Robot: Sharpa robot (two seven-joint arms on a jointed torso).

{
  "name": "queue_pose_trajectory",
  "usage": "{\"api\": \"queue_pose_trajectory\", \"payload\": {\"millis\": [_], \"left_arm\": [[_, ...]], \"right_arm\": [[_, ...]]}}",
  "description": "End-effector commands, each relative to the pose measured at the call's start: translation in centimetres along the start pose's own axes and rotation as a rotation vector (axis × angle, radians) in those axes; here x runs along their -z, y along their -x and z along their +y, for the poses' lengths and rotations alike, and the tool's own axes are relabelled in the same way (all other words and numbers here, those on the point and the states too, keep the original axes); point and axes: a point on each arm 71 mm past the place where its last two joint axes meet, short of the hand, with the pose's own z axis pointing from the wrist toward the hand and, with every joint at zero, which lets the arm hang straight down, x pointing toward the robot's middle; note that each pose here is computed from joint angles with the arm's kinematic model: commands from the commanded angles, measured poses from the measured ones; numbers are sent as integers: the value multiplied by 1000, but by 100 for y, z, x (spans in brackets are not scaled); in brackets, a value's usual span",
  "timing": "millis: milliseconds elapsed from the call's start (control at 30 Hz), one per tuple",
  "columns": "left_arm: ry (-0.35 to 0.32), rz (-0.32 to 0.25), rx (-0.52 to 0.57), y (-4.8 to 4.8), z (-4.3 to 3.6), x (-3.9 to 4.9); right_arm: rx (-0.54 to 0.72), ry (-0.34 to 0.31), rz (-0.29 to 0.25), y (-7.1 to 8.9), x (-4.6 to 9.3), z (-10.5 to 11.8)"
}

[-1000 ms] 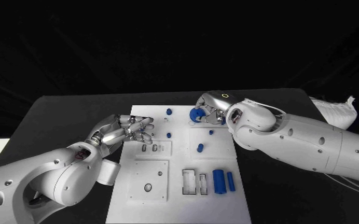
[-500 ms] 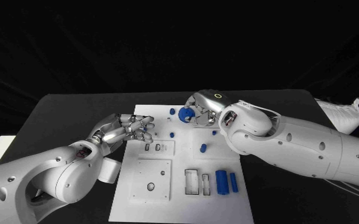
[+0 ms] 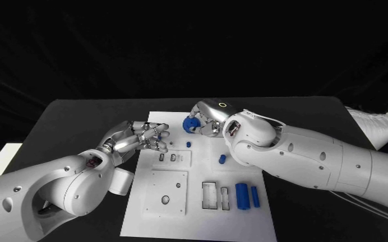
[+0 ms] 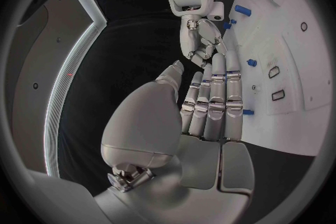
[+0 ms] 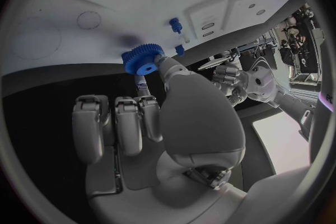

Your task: Assemble the parts on the task board

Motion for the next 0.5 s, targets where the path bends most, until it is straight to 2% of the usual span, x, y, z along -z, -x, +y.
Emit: {"api": "queue_pose_trajectory", "payload": {"millis": [33, 500], "left_arm": [[-15, 7, 8, -18, -16, -3], [-14, 8, 8, -23, -15, -4]], "right_arm": [[16, 12, 0, -37, -36, 34], [25, 9, 29, -160, -158, 81]]}}
